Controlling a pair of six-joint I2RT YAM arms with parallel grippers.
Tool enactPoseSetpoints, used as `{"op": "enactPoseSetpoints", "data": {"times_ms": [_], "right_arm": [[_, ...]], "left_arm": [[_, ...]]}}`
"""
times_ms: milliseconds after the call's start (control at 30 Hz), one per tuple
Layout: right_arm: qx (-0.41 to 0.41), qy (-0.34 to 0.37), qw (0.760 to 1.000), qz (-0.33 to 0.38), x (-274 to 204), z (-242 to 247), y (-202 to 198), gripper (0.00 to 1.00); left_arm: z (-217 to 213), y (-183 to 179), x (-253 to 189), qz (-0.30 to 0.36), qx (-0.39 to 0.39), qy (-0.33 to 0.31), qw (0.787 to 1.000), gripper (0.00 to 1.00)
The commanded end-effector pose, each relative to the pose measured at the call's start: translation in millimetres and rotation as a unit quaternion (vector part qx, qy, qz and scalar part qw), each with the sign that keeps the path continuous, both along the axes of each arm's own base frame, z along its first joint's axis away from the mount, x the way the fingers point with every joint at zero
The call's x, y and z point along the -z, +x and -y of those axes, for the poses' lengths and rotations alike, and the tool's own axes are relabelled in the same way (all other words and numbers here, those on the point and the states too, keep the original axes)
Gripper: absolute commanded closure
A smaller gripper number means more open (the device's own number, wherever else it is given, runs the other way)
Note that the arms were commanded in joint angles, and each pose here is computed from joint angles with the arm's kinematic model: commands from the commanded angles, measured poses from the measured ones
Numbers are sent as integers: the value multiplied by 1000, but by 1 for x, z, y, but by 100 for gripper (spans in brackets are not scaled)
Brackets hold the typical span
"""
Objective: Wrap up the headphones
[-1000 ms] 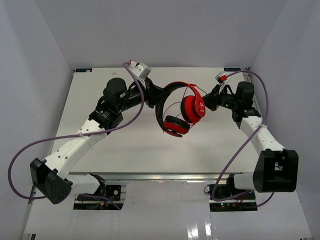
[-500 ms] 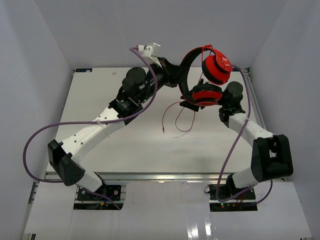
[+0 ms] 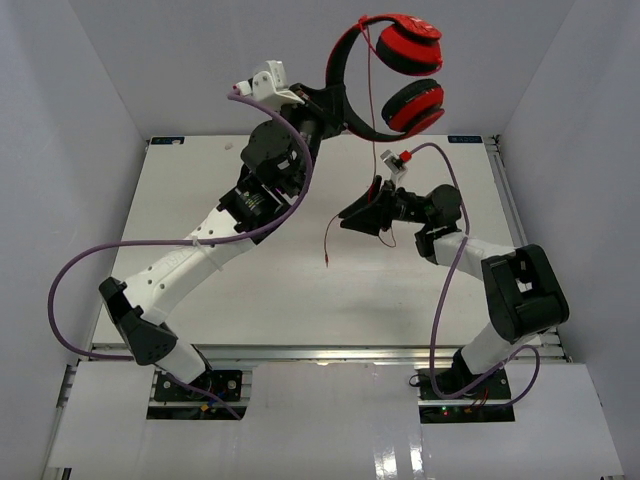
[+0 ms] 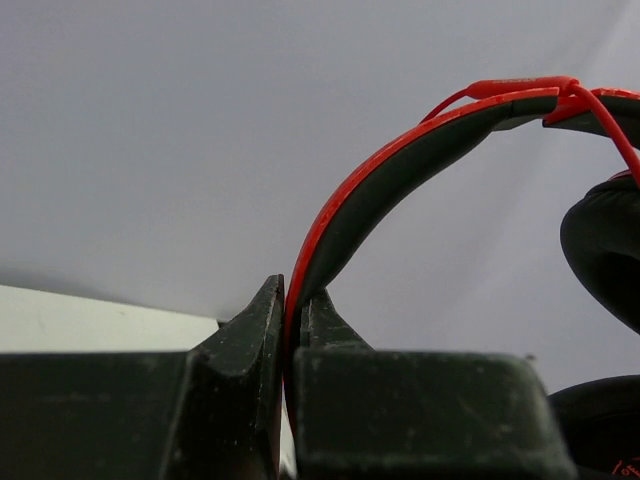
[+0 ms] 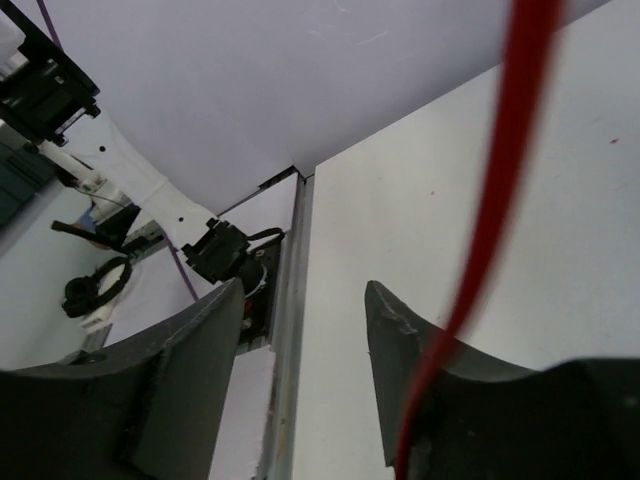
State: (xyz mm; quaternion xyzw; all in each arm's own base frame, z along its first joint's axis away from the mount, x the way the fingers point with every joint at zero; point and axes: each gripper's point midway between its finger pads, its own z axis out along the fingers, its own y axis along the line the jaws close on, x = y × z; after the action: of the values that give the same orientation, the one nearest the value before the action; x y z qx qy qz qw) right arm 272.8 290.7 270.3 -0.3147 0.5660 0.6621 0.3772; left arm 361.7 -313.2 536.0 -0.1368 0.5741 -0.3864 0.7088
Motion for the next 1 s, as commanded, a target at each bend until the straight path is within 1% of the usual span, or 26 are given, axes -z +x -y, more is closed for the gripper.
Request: {"op": "enactPoseSetpoints", "data": {"times_ms": [0, 33, 100, 133, 167, 200, 267, 300, 367, 433, 467, 500, 567, 600, 633, 667, 700, 733, 767, 800, 833, 867, 900, 933, 967], "right_arm": [[-16, 41, 991, 129, -32, 1, -44, 49], [-18, 34, 991, 127, -28, 0, -49, 51], [-16, 9, 991, 129, -15, -2, -58, 60], [-13, -6, 991, 132, -7, -2, -62, 64], [-3, -16, 987, 161, -3, -3, -60, 72], [1, -27, 984, 174, 0, -4, -62, 78], [0, -47, 981, 187, 1, -3, -68, 90], [2, -58, 979, 195, -1, -2, -68, 92], [24, -103, 969, 222, -5, 2, -60, 92], [67, -152, 953, 253, -10, 8, -47, 92], [67, -168, 946, 270, -14, 12, -48, 92], [83, -188, 933, 296, -23, 15, -44, 92], [131, -243, 892, 357, -44, 30, -32, 92], [151, -277, 874, 369, -44, 38, -28, 92], [170, -295, 846, 411, -60, 43, -21, 92], [206, -324, 811, 442, -71, 53, -8, 92], [224, -344, 781, 471, -79, 59, 1, 92], [238, -359, 761, 485, -83, 63, 7, 92], [259, -373, 742, 493, -86, 70, 16, 92], [278, -385, 716, 512, -91, 74, 26, 92], [294, -401, 691, 525, -92, 80, 36, 92], [309, -412, 673, 530, -91, 85, 44, 92], [323, -414, 663, 533, -94, 86, 50, 92], [325, -421, 658, 533, -86, 86, 56, 92], [330, -421, 655, 533, -86, 86, 57, 92]], "left_arm": [[-80, -4, -48, 32, -168, -50, 984, 100], [-88, -4, -49, 38, -189, -44, 980, 100], [-107, -5, -49, 44, -239, -26, 970, 100], [-115, -5, -47, 43, -260, -34, 964, 100], [-123, -2, -45, 46, -280, -16, 959, 100], [-128, 0, -43, 48, -296, 5, 954, 100], [-138, 12, -26, 29, -335, 55, 940, 100], [-142, 18, -17, 22, -346, 79, 935, 100], [-156, 31, 8, 0, -370, 130, 920, 100], [-166, 44, 31, -19, -376, 172, 910, 100], [-168, 51, 46, -32, -375, 195, 906, 100], [-169, 57, 64, -46, -371, 225, 900, 100], [-171, 68, 106, -80, -361, 289, 883, 100], [-167, 71, 119, -84, -347, 315, 879, 100], [-162, 73, 135, -90, -330, 338, 877, 100], [-151, 76, 159, -101, -293, 376, 873, 100], [-143, 76, 176, -111, -266, 392, 874, 100], [-137, 75, 187, -115, -242, 403, 875, 100], [-126, 71, 199, -113, -201, 418, 879, 100], [-112, 64, 212, -108, -147, 428, 885, 100], [-100, 55, 228, -105, -96, 439, 887, 100], [-87, 45, 236, -92, -45, 447, 889, 100], [-73, 32, 234, -67, 10, 451, 890, 100], [-54, 9, 237, -36, 84, 453, 887, 100], [-53, 9, 237, -32, 85, 458, 885, 100]]}}
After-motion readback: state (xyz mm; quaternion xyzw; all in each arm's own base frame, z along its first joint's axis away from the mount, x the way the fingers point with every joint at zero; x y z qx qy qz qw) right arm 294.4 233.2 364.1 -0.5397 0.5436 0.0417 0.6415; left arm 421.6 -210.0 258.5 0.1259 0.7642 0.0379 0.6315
